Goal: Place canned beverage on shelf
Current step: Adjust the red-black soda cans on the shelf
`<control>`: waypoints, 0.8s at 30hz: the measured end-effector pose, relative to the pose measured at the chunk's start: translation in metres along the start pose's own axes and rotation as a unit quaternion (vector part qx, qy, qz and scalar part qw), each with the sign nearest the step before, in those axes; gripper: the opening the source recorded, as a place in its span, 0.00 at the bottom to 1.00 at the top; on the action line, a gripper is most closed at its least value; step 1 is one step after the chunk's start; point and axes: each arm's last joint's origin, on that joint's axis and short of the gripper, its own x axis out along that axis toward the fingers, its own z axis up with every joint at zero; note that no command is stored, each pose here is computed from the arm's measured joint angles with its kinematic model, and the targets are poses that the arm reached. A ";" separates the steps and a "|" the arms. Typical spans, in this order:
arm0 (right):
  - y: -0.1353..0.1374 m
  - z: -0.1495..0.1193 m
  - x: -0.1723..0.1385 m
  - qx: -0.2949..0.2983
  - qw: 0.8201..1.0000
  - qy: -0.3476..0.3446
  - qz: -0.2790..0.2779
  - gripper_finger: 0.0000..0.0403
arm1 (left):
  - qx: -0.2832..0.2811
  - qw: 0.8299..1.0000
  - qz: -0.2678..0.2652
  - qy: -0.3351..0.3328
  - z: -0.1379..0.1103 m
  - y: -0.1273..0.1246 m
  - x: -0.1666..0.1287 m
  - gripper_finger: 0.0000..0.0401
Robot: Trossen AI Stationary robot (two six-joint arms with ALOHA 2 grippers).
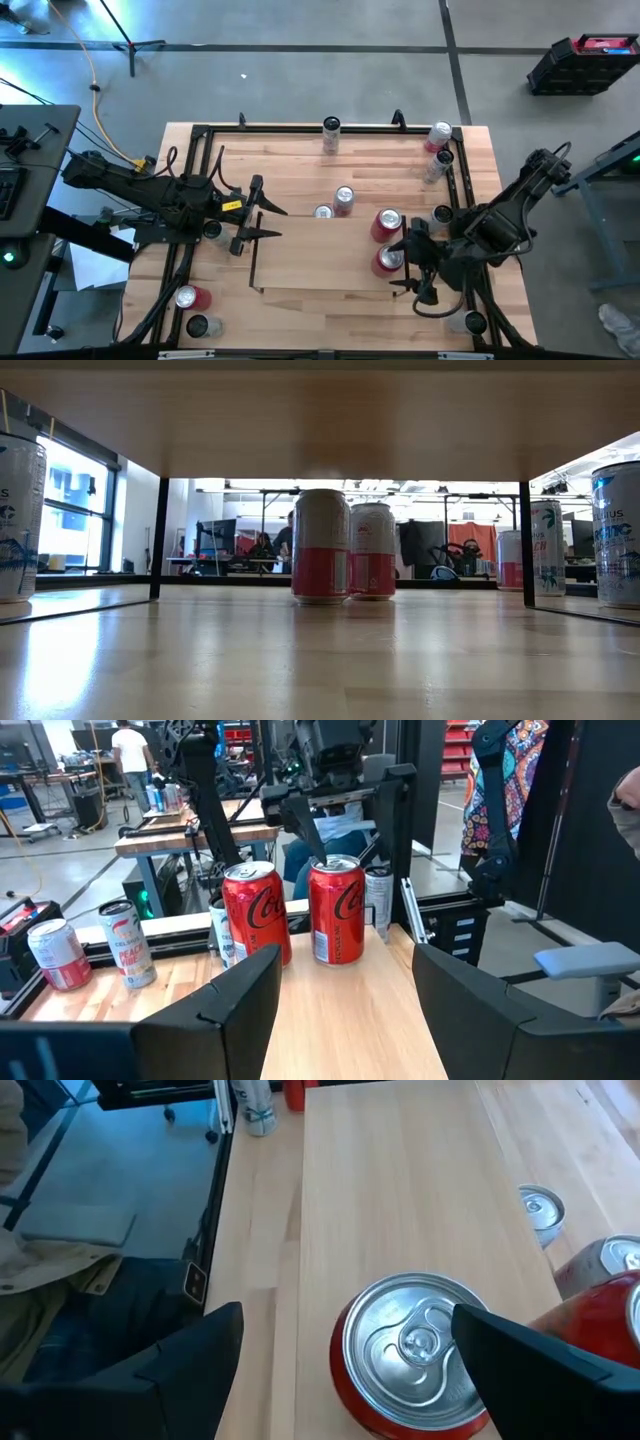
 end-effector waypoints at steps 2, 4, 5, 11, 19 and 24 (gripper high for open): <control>0.000 0.000 0.000 -0.006 1.000 0.000 0.001 0.85 | 0.000 1.000 0.000 0.000 0.000 0.000 0.000 0.54; 0.001 0.001 0.000 -0.016 1.000 -0.003 0.003 0.85 | 0.000 1.000 0.000 0.000 0.000 0.000 0.000 0.54; 0.002 0.002 0.001 -0.021 1.000 -0.008 0.007 0.85 | 0.000 1.000 0.000 0.000 0.000 0.000 0.000 0.54; 0.005 0.007 0.000 -0.038 0.999 -0.031 0.021 0.85 | 0.000 1.000 0.000 0.000 0.000 0.000 0.000 0.54; 0.005 0.001 -0.003 -0.011 1.000 -0.011 0.021 0.85 | 0.000 1.000 0.000 0.003 -0.001 0.000 0.000 0.54; 0.006 -0.001 -0.008 -0.013 1.000 -0.018 0.015 0.85 | -0.001 1.000 -0.001 0.003 -0.001 0.000 0.000 0.54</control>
